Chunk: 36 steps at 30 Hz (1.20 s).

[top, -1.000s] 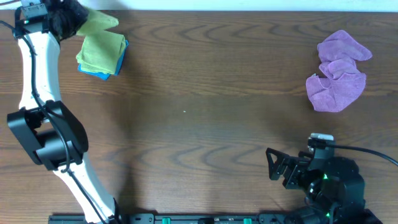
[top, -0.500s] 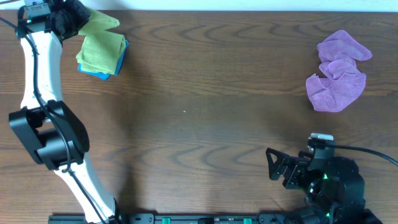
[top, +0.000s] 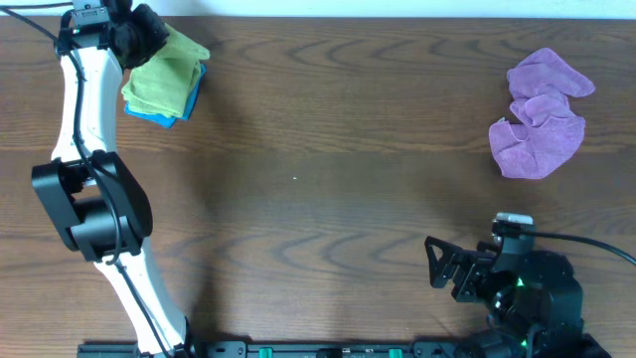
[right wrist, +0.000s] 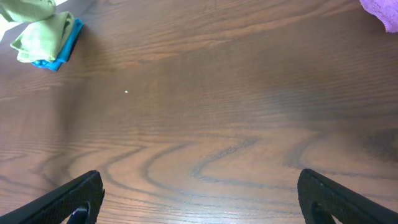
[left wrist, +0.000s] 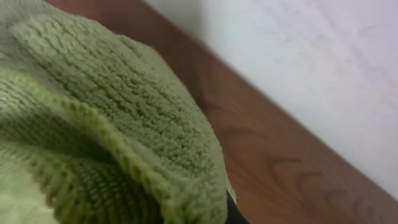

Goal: Fold the cloth
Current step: 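Lower the green square onto the stack and release the left gripper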

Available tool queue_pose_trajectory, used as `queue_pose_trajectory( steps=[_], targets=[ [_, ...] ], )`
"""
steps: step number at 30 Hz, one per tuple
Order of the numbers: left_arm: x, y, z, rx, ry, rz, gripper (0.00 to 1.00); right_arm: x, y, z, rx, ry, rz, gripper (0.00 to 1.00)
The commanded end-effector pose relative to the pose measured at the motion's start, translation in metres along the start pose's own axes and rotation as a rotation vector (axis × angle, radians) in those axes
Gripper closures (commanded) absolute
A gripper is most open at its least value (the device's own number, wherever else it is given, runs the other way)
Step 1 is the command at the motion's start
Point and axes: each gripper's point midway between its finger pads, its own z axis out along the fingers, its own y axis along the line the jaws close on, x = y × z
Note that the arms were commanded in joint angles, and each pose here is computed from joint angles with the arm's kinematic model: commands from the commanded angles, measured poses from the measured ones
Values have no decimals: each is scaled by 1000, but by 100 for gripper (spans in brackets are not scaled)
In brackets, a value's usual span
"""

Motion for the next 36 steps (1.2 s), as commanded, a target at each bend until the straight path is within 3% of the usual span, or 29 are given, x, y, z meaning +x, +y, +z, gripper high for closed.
queue_pose_trajectory(
  steps=[1, 17, 19, 36],
  targets=[
    [2, 13, 5, -51, 12, 18, 94, 0, -4, 1, 15, -5, 19, 1],
    [47, 53, 8, -181, 202, 53, 86, 0, -4, 1, 15, -5, 19, 1],
    [49, 60, 6, -207, 212, 72, 82, 0, -4, 1, 15, -5, 19, 1],
    [37, 105, -13, -271, 217, 14, 70, 0, -4, 1, 15, -5, 19, 1]
  ],
)
